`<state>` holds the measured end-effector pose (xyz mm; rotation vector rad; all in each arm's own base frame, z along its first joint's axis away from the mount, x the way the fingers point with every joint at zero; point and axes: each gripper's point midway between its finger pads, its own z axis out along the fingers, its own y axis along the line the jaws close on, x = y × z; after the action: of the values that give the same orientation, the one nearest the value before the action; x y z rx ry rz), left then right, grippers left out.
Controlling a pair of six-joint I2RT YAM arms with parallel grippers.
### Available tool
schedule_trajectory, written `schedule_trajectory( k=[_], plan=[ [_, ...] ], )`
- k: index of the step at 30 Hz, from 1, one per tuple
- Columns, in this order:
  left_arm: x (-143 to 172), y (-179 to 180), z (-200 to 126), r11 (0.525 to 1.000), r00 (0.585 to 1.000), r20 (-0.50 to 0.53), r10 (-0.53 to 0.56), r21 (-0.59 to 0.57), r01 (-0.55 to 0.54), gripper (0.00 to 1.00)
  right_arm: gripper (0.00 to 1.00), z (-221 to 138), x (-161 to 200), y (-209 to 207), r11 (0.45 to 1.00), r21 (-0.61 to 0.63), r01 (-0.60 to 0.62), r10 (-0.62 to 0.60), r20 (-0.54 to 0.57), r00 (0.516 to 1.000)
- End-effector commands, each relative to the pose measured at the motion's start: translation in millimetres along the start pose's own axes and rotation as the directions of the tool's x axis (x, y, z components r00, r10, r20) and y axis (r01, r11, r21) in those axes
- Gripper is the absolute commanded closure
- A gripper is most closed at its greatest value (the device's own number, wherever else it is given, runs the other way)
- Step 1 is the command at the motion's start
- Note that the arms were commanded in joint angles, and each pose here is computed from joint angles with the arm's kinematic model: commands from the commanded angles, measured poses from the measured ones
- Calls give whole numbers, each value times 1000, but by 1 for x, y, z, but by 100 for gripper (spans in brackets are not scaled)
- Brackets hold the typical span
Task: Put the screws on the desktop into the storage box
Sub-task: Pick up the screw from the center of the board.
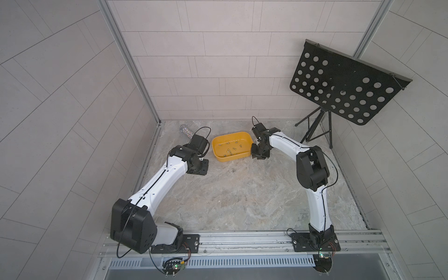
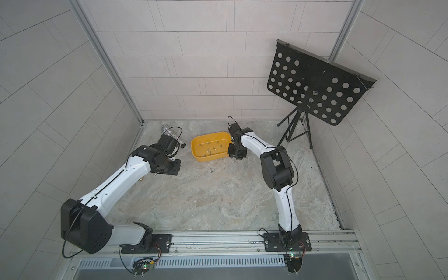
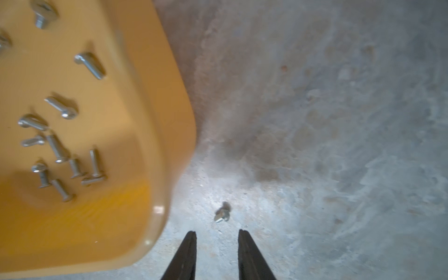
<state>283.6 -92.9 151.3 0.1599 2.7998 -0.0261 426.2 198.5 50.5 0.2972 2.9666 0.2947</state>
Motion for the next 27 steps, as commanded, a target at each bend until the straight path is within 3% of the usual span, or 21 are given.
schedule_trajectory(
  k=[1, 27],
  plan=[
    [2, 1, 4, 1000, 1000, -6, -12, 0, 12, 59, 66, -13, 11, -19, 997, 76, 24, -24, 3, 1000],
    [4, 1, 8, 1000, 1000, -18, -11, -6, 11, 59, 65, 17, -4, 3, 994, 68, 88, -85, -46, 995]
  ],
)
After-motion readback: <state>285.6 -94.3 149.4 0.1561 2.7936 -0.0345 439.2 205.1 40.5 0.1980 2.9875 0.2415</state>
